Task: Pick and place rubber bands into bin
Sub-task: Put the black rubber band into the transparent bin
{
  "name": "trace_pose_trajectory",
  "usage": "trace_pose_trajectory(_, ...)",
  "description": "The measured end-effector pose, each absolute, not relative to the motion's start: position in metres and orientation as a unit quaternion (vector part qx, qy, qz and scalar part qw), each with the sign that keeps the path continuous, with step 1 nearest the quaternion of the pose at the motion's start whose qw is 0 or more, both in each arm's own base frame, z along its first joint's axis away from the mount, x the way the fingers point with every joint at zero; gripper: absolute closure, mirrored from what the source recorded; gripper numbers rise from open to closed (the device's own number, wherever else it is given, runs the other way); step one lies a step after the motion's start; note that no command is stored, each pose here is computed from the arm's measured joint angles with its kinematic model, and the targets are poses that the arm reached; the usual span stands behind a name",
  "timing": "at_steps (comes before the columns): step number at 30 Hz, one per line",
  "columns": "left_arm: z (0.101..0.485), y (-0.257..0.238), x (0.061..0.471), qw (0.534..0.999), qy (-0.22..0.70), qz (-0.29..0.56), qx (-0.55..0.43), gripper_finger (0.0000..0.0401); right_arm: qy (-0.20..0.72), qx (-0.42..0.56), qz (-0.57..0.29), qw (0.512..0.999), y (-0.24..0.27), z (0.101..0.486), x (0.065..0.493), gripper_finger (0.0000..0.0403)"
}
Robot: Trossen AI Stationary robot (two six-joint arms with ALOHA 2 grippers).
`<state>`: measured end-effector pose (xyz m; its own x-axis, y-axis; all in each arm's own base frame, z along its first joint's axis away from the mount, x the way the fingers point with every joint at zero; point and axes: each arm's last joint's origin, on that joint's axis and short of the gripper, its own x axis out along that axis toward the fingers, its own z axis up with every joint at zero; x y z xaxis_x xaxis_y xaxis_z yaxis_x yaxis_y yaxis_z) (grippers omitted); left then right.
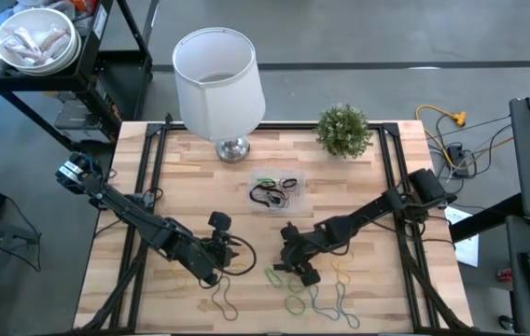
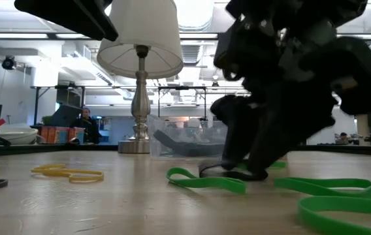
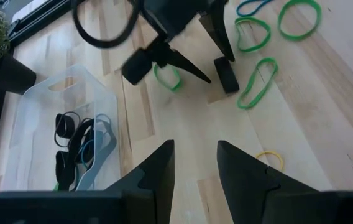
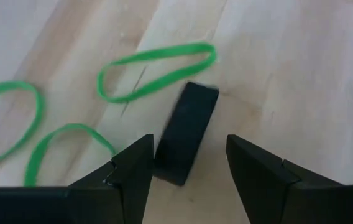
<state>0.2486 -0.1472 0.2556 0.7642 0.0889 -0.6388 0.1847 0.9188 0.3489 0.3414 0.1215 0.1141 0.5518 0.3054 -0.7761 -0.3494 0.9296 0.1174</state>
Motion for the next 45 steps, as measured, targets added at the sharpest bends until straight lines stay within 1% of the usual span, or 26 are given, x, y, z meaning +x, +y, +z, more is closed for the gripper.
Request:
trace_pose_trajectory(7, 0.256, -0.147, 0.249, 0.918, 0.342, -0.026, 0.2, 0.0296, 0.452, -0.045, 0.195, 0.869, 0.126, 0.114, 0.353, 0.0212)
trace_pose_trajectory(11, 0.256, -0.147, 0.249, 0.918, 0.342, -0.026, 0.2, 0.0296, 0.452, -0.051, 0.197, 0.869, 0.126, 0.117, 0.355, 0.0232)
trace_pose_trajectory(14, 0.256, -0.147, 0.249, 0.918, 0.342, -0.026, 0.2, 0.0296, 0.449, -0.062, 0.205, 0.868, 0.128, 0.118, 0.355, 0.0266)
trace_pose_trajectory(20, 0.255, -0.147, 0.249, 0.918, 0.342, -0.026, 0.2, 0.0296, 0.457, -0.085, 0.216, 0.859, 0.127, 0.119, 0.353, 0.0367)
trace_pose_trajectory(21, 0.255, -0.147, 0.249, 0.918, 0.343, -0.026, 0.2, 0.0296, 0.457, -0.089, 0.218, 0.858, 0.127, 0.12, 0.353, 0.0381)
trace_pose_trajectory(22, 0.255, -0.147, 0.249, 0.918, 0.342, -0.026, 0.2, 0.0296, 0.455, -0.09, 0.218, 0.859, 0.127, 0.121, 0.354, 0.0386)
trace_pose_trajectory(28, 0.255, -0.147, 0.249, 0.917, 0.342, -0.025, 0.202, 0.0296, 0.44, -0.104, 0.212, 0.866, 0.133, 0.143, 0.348, 0.0392)
trace_pose_trajectory(33, 0.255, -0.147, 0.249, 0.917, 0.343, -0.025, 0.202, 0.0296, 0.406, -0.156, 0.191, 0.88, 0.138, 0.17, 0.339, 0.0394)
trace_pose_trajectory(37, 0.255, -0.147, 0.249, 0.917, 0.343, -0.025, 0.202, 0.0296, 0.374, -0.214, 0.125, 0.894, 0.132, 0.193, 0.334, 0.0394)
trace_pose_trajectory(41, 0.255, -0.147, 0.249, 0.917, 0.343, -0.025, 0.202, 0.0296, 0.365, -0.268, 0.03, 0.891, 0.115, 0.201, 0.337, 0.0394)
trace_pose_trajectory(45, 0.255, -0.147, 0.249, 0.917, 0.343, -0.025, 0.202, 0.0296, 0.375, -0.271, -0.017, 0.886, 0.088, 0.201, 0.345, 0.0394)
